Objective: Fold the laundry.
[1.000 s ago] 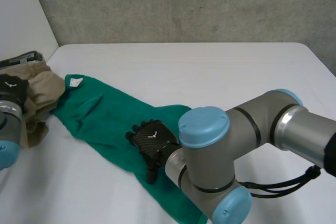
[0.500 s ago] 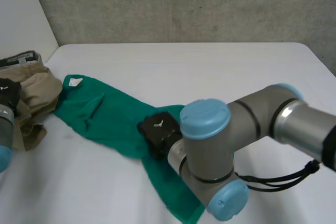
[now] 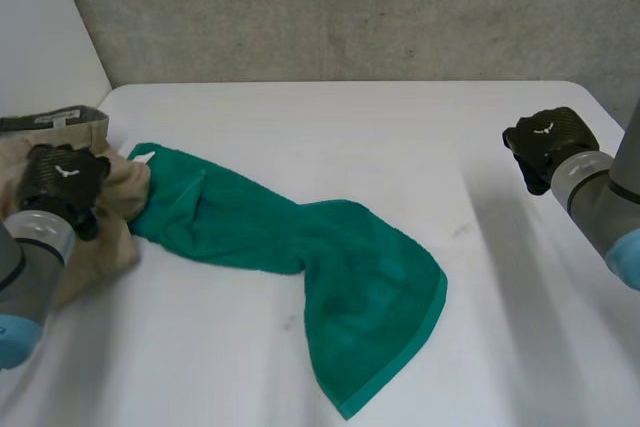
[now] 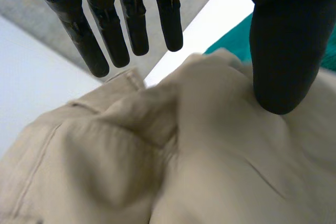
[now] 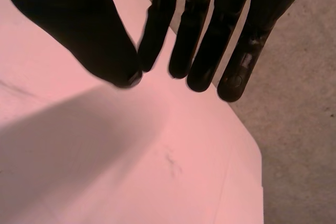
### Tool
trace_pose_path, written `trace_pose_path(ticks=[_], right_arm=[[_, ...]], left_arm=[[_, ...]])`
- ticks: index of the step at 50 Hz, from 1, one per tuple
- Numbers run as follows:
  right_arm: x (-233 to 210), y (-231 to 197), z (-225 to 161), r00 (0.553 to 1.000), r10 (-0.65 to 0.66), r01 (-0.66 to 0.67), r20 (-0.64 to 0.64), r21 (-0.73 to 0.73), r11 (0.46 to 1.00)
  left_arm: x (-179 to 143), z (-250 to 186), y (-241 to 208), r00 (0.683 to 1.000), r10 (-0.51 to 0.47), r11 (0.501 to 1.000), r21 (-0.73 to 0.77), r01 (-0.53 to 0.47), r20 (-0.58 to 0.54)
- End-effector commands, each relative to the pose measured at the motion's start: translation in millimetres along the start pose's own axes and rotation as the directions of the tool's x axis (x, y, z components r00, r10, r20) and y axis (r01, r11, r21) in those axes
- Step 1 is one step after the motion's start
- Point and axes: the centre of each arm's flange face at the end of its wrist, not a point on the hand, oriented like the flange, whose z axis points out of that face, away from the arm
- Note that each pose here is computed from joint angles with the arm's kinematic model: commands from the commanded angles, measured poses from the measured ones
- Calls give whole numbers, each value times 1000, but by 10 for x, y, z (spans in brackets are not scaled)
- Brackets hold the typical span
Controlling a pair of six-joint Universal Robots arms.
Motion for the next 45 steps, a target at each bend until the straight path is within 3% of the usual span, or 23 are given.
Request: trace_pose_path(ticks=[1,8,16,26,36,39,45], right_arm=[[-434,-132,-193,962,216,-223,169,23,975],[-1020,-678,-634,850,323,-396,417,101,913],[-1836,-757,-688,785,258,-361,563,78,929],[-2138,-524,-349,811,263,-317,523,15,948],[-2114,-551,-343,816,250,-300,521,12,954],[-2005,-536,-364,830,226,-257,510,-10,966],[-1306,-485,-233,900,195,-208,389,-8,978]], left_arm=[[121,-50,-97,999,14,999,38,-13,-29],[79,-9,-71,1000,19,999,33,-19,-12],[-20,81,64,999,15,1000,-7,-14,51],[-27,69,92,998,13,1000,-19,-12,54],[-71,36,13,998,0,1000,4,0,67],[-78,33,-5,998,0,1000,10,0,70],[-122,-4,-78,997,-3,1000,30,0,81]])
